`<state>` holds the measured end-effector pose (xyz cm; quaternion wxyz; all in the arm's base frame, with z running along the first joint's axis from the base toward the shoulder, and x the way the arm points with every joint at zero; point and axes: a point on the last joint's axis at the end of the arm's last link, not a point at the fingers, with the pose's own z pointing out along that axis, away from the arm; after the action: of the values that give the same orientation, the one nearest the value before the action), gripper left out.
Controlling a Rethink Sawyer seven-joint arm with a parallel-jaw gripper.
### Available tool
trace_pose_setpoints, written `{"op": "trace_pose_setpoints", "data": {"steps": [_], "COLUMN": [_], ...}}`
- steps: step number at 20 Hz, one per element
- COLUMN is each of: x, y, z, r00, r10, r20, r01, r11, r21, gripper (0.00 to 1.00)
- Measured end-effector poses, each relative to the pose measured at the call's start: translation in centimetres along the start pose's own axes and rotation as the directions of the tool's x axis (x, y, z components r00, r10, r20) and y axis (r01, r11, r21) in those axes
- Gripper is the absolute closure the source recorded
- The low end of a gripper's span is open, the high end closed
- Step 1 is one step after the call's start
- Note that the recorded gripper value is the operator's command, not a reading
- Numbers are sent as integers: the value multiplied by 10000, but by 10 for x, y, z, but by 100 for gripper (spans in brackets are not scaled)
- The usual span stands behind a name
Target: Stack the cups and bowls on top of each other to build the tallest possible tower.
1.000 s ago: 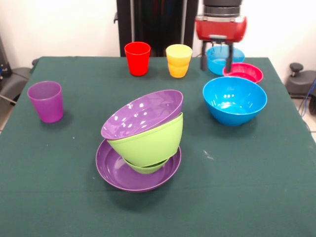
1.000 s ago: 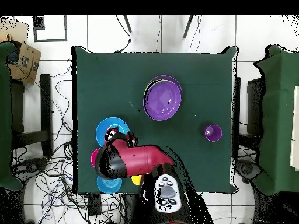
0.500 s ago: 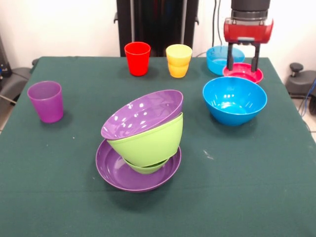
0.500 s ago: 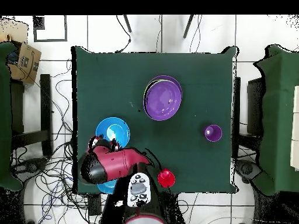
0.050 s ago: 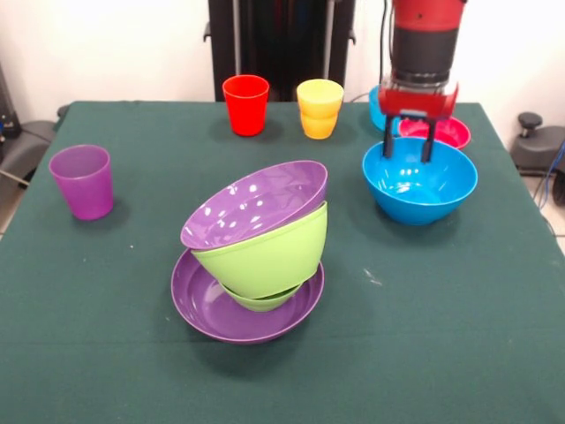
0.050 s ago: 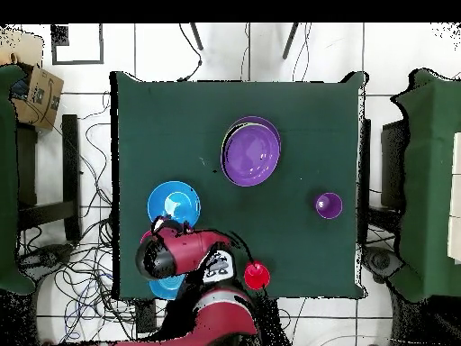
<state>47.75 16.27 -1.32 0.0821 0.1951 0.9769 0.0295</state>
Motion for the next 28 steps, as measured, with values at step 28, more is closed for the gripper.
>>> {"op": "trace_pose_setpoints", "data": {"steps": [28], "x": [-106], "y": [-61], "z": [-51], "r00": [9863], "r10": [1625], "r20": [279], "r01": [-1617], "r11": [9864], "r21": [-306], "gripper": [0]}}
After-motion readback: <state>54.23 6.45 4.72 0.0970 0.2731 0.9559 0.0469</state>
